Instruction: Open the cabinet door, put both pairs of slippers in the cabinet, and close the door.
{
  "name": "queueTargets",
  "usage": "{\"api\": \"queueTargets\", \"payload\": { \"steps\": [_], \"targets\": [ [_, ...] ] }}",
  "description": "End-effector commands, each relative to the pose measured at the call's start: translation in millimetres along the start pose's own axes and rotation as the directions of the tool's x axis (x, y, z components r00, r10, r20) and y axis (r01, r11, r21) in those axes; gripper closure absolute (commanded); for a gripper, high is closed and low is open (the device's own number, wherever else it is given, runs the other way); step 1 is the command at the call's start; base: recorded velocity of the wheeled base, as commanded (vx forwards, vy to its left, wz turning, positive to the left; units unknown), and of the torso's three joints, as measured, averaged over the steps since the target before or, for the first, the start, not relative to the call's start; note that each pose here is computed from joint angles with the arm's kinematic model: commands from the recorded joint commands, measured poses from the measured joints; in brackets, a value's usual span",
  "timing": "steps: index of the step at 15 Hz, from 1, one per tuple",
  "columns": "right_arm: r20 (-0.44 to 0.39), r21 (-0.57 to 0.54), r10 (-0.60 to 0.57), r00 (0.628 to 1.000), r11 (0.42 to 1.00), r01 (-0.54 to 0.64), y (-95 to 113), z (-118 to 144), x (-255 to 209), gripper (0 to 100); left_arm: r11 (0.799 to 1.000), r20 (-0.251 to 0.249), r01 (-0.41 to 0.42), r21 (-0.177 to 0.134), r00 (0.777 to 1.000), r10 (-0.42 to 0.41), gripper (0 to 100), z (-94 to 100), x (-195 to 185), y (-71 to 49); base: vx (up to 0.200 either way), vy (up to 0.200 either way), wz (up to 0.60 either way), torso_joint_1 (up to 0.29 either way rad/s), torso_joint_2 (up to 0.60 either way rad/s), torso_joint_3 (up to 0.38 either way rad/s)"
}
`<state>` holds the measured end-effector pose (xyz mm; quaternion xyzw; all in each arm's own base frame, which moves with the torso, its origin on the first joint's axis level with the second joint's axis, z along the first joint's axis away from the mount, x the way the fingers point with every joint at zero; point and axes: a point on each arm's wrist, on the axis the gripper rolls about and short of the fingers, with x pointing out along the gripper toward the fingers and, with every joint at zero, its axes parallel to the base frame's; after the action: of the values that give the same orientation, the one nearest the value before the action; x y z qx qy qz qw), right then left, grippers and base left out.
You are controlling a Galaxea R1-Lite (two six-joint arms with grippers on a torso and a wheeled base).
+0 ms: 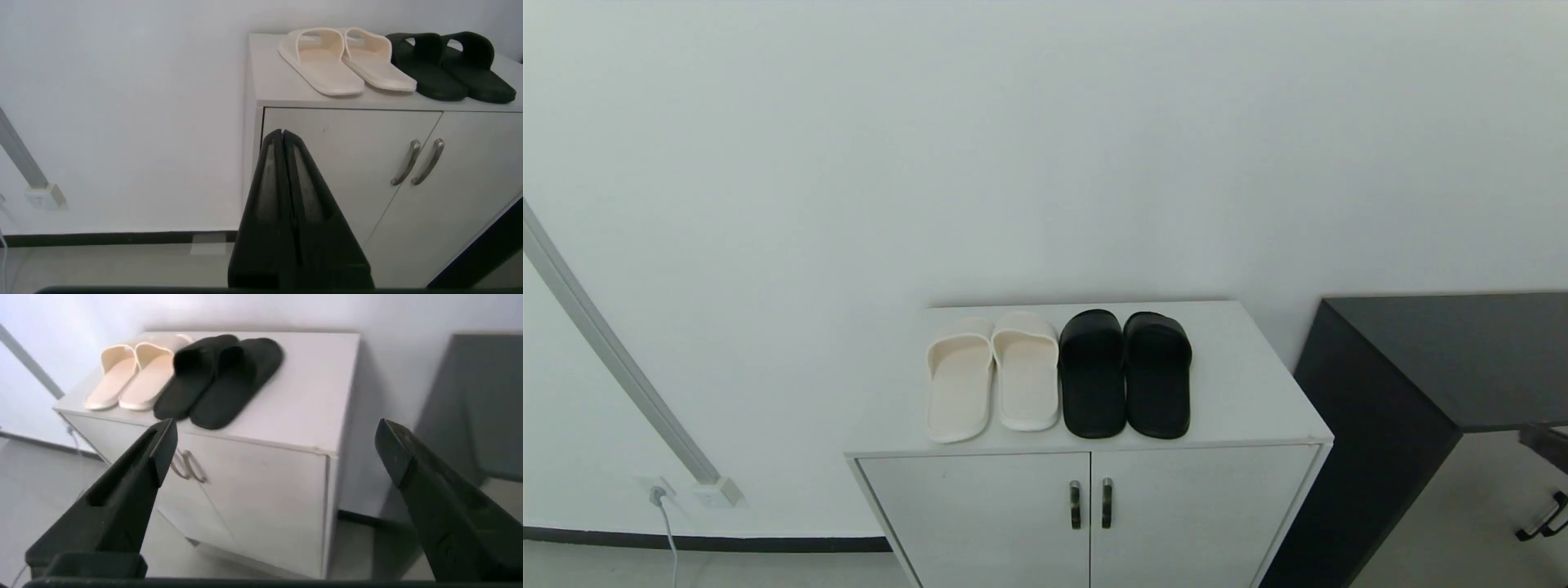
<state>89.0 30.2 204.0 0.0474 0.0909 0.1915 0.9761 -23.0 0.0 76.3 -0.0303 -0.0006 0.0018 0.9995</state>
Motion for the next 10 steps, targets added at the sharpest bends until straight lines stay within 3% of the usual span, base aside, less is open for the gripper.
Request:
{"api": "queueTargets", "payload": {
  "steps": [1, 10],
  "targets": [
    [-0.101, 0.005, 0.056, 0.993, 0.998, -0.056, 36, 3, 71, 0, 1.000, -0.001, -0.001, -0.002, 1.000, 0.001, 100, 0.0, 0, 0.0, 0.000, 0.000, 0.00, 0.000, 0.00, 0.000],
    [-0.073, -0.003, 0.010, 0.997, 1.000, -0.010, 123, -6, 175, 0, 1.000, 0.001, -0.001, -0.004, 1.000, 0.001, 100, -0.1, 0, 0.0, 0.000, 0.000, 0.00, 0.000, 0.00, 0.000]
  ]
}}
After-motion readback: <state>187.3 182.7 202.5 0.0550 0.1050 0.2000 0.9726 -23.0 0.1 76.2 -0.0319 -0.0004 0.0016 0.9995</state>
